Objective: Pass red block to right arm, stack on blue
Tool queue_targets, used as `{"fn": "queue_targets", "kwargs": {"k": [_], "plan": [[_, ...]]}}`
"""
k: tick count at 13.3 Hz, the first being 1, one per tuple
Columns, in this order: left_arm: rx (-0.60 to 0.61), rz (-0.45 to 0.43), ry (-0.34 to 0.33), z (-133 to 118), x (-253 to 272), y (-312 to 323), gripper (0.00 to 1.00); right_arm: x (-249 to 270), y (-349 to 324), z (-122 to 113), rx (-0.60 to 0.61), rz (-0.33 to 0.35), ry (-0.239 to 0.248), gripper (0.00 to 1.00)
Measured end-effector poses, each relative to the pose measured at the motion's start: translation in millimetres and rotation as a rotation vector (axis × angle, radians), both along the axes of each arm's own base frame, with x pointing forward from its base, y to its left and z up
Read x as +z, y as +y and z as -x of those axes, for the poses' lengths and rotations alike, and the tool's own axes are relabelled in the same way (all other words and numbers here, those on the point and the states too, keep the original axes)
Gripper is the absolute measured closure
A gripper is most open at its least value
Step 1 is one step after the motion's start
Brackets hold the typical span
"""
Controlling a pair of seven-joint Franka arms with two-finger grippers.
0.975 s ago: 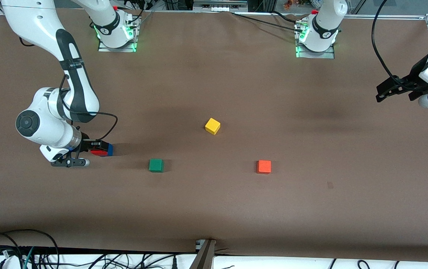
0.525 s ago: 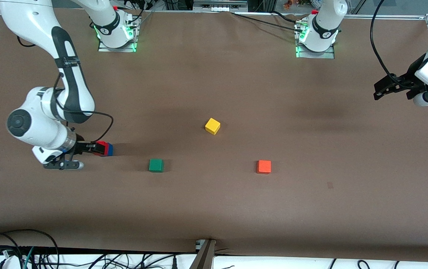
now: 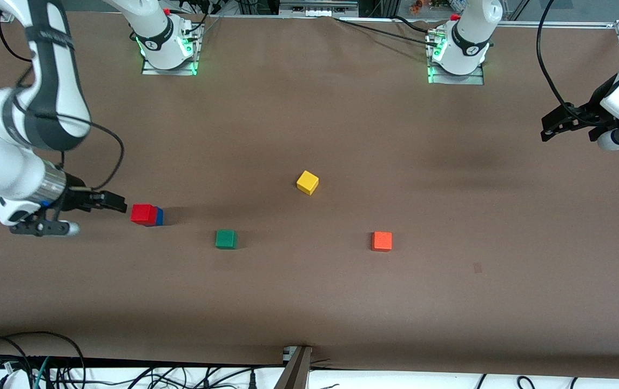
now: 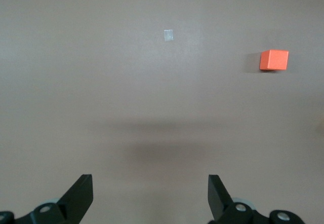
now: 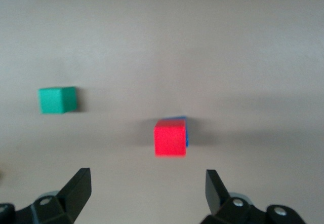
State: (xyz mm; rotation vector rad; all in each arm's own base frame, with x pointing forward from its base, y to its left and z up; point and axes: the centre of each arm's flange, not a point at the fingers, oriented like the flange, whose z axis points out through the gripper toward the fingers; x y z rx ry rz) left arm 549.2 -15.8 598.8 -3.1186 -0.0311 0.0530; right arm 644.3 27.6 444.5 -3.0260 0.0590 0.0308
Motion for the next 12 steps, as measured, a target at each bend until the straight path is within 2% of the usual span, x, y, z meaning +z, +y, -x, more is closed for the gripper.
{"fn": "queue_targets", "kwargs": {"k": [4, 7, 12], "plan": [[-0.003, 0.0, 0.0, 0.3, 1.1, -1.3, 0.0, 96.8, -23.1, 53.2, 0.01, 0.021, 0.037, 0.0], [-0.004, 0.0, 0.001, 0.5, 1.2, -1.6, 0.0, 143.6, -29.4, 88.8, 0.013, 0.045, 0.049, 0.0], [-0.006, 0.0, 0.001, 0.5, 1.2, -2.3, 0.0, 150.7, -0.5, 103.4, 0.049, 0.098, 0.06, 0.0]]}}
